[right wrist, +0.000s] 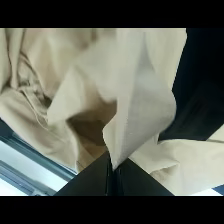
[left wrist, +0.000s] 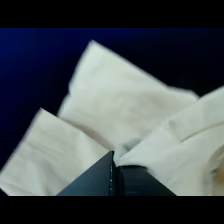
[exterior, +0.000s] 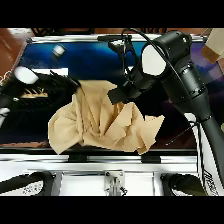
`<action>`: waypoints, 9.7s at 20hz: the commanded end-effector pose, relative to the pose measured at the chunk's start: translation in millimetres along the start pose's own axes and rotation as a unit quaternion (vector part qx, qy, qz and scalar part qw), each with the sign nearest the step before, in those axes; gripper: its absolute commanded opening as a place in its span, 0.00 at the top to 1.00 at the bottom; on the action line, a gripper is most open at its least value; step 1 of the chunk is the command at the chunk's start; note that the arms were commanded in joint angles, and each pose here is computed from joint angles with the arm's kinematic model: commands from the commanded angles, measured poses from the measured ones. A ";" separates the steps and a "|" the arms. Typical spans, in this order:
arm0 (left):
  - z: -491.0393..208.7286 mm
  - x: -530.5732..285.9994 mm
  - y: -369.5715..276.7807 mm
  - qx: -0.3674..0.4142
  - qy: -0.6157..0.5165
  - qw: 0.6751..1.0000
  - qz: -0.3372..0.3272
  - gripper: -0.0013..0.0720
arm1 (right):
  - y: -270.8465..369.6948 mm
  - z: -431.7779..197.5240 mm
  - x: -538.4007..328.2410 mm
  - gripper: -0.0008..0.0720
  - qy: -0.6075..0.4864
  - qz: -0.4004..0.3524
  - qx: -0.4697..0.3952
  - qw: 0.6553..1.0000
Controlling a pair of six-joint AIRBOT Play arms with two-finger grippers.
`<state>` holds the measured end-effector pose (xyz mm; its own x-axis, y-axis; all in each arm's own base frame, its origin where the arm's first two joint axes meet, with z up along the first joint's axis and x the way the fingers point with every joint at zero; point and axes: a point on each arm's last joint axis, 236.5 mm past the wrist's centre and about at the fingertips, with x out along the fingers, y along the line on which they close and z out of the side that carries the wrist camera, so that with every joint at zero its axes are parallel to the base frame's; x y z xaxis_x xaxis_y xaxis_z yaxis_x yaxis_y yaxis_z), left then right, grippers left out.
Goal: Fold the shirts.
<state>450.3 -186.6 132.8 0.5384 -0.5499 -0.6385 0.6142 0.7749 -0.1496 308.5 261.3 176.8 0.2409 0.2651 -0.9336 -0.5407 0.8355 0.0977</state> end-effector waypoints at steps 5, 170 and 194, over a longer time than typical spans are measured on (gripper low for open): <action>132.9 -229.7 -2.2 -0.033 -0.234 0.967 0.100 0.92 | -21.1 109.0 -102.9 0.89 -0.287 -0.060 -0.038 0.955; -288.8 -280.5 372.6 -0.243 0.203 0.836 0.448 0.92 | 44.8 35.4 52.7 0.89 -0.083 0.027 -0.033 0.996; -221.3 -240.7 -131.1 0.134 0.285 0.948 0.044 0.93 | -112.6 11.4 -47.2 0.89 -0.128 -0.111 0.129 0.977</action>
<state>151.3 -85.5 156.1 0.3238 -0.1818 -0.9285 0.6696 0.7374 0.0891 367.8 167.7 213.1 0.5588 0.1281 -0.8193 -0.2632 0.9643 -0.0287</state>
